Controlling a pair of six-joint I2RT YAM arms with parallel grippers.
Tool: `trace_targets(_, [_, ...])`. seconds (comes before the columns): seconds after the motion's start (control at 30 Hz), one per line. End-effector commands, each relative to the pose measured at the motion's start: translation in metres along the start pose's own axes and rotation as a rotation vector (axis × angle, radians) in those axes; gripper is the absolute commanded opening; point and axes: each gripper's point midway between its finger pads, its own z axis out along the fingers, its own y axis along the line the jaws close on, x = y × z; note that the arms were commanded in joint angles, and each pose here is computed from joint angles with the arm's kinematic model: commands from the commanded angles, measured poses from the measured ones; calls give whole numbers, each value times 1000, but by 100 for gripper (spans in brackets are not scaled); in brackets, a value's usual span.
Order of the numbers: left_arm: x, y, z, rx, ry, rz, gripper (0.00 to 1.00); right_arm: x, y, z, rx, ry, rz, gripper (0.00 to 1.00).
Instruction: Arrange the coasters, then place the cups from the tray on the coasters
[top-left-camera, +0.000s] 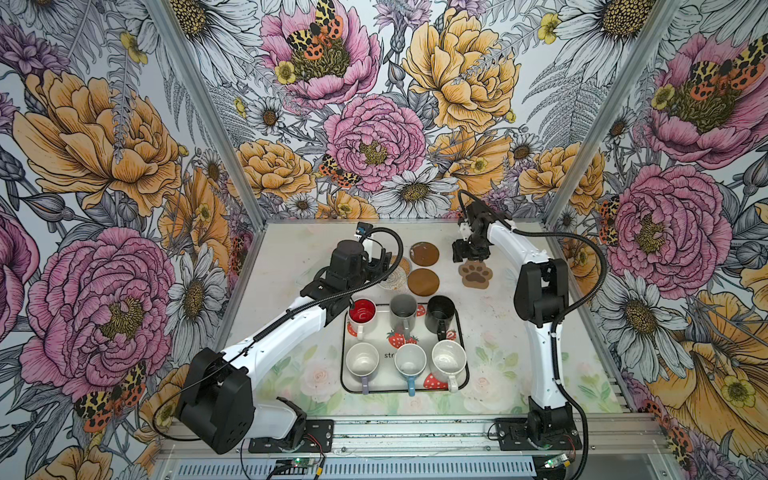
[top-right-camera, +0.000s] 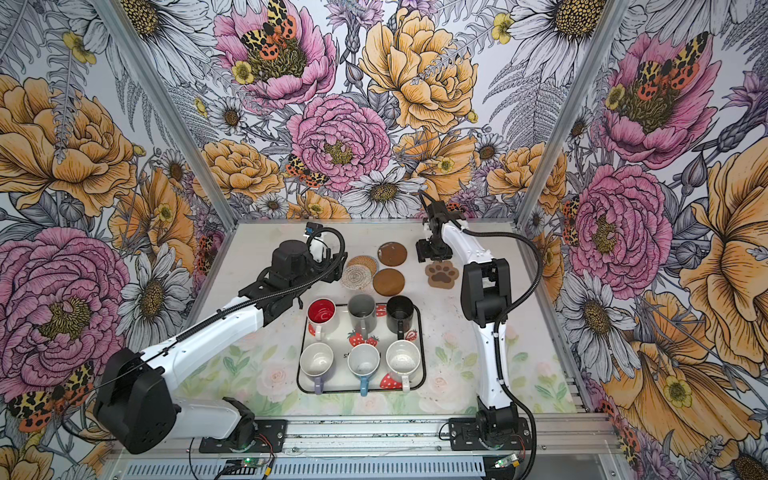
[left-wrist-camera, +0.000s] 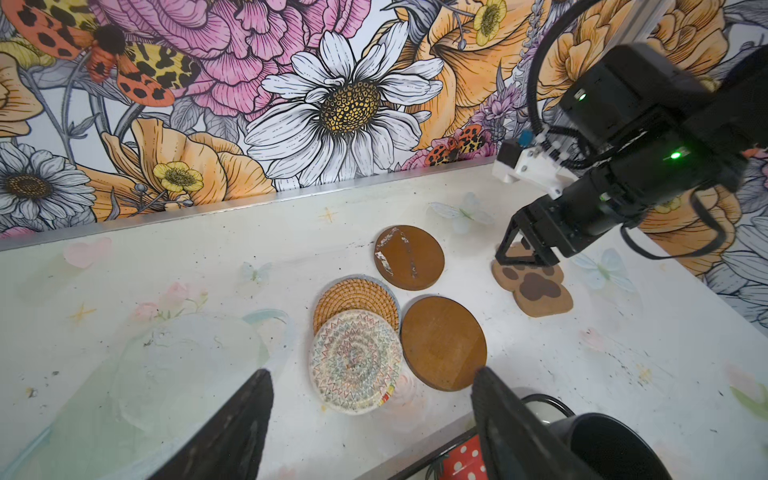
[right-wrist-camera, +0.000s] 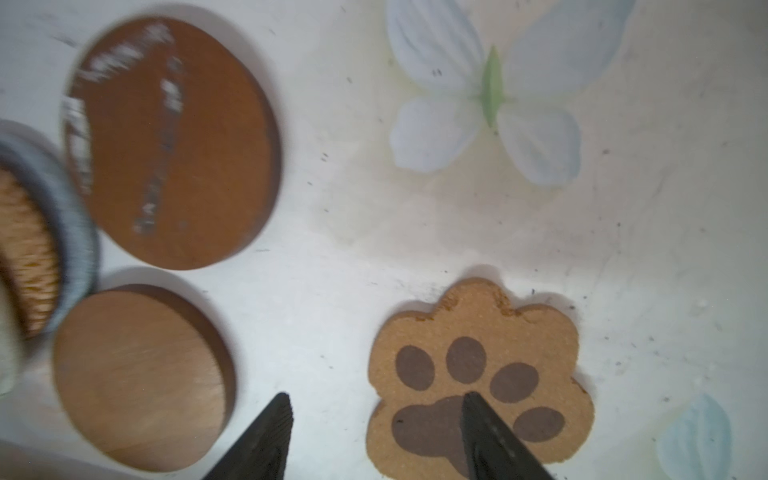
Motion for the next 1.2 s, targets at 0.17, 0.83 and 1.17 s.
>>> trace_targets(0.17, [23,53,35,-12,146,-174,74,-26,101,-41,-247,-103,-65,66])
trace_targets(0.83, [99,80,114,167,342,-397,67,8,183,41,-456,56,-34,59])
trace_targets(1.17, [136,75,134,220,436,-463,61,18,185,56,-477,85,-2,57])
